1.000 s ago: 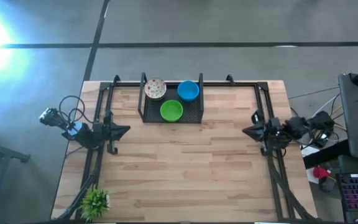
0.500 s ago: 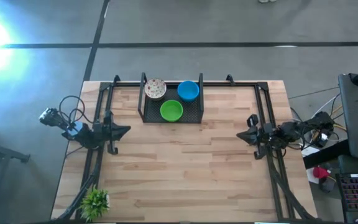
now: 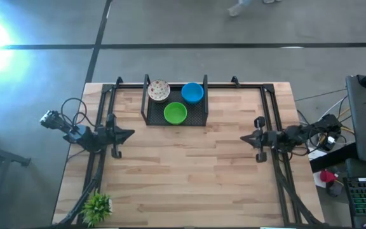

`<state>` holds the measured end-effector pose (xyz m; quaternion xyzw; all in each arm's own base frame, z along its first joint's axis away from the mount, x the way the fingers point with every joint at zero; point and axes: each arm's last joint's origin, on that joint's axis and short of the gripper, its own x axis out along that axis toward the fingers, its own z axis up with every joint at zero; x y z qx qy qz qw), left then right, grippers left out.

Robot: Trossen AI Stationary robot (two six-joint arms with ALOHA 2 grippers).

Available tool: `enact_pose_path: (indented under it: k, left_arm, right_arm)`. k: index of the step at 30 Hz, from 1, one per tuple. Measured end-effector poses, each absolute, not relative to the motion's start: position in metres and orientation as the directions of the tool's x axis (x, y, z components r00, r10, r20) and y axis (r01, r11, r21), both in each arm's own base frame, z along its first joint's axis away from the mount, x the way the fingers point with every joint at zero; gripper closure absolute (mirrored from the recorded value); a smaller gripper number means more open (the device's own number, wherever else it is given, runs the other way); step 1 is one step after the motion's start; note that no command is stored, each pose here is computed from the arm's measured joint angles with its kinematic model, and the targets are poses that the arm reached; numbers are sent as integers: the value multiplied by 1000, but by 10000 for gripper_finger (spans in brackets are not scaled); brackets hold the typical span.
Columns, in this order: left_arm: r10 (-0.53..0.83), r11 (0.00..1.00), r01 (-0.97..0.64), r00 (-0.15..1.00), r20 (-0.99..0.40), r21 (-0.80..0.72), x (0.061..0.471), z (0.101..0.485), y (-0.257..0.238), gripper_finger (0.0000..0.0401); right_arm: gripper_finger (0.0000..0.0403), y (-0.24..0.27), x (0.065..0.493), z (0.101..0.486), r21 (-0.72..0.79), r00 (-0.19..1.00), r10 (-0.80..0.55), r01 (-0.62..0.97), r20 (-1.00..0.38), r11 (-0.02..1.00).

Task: Pick & Place Mini bowls
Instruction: Return to Home Position

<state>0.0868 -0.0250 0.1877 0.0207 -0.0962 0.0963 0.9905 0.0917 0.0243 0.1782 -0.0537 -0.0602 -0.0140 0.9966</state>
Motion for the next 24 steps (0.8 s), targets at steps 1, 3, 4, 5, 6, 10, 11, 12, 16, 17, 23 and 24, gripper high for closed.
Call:
enact_pose_path:
  k: [1,3,4,5,6,10,11,12,16,17,23,24]
  left_arm:
    - [187,981,-195,963,195,22,87,188,-25,401]
    - [187,981,-195,963,195,22,87,188,-25,401]
    - [187,981,-195,963,195,22,87,188,-25,401]
    - [187,981,-195,963,195,22,87,188,-25,401]
    - [187,981,-195,963,195,22,87,188,-25,401]
    - [187,981,-195,963,195,22,87,188,-25,401]
    - [187,981,-195,963,195,22,87,188,-25,401]
    - [186,981,-194,963,195,22,87,188,-25,401]
    - [186,981,-194,963,195,23,87,188,-25,401]
    - [186,981,-194,963,195,23,87,188,-25,401]
    - [186,981,-194,963,195,23,87,188,-25,401]
    - [186,981,-194,963,195,23,87,188,-25,401]
  right_arm:
    - [394,24,92,178,-120,993,-21,36,118,992]
    - [394,24,92,177,-139,993,-21,37,112,990]
    - [394,24,92,177,-141,993,-21,37,112,989]
    - [394,24,92,177,-142,993,-21,37,112,989]
    - [394,24,92,177,-142,993,-21,37,112,989]
    - [394,24,92,177,-119,993,-20,34,112,992]
    - [394,24,92,177,-111,993,-20,33,112,993]
    - [394,24,92,177,-105,994,-20,32,112,994]
    - [394,24,92,177,-106,994,-20,32,112,994]
    - [394,24,92,177,-110,994,-19,32,112,993]
    - [394,24,92,177,-106,994,-19,31,112,994]
    - [394,24,92,177,-110,994,-19,31,112,993]
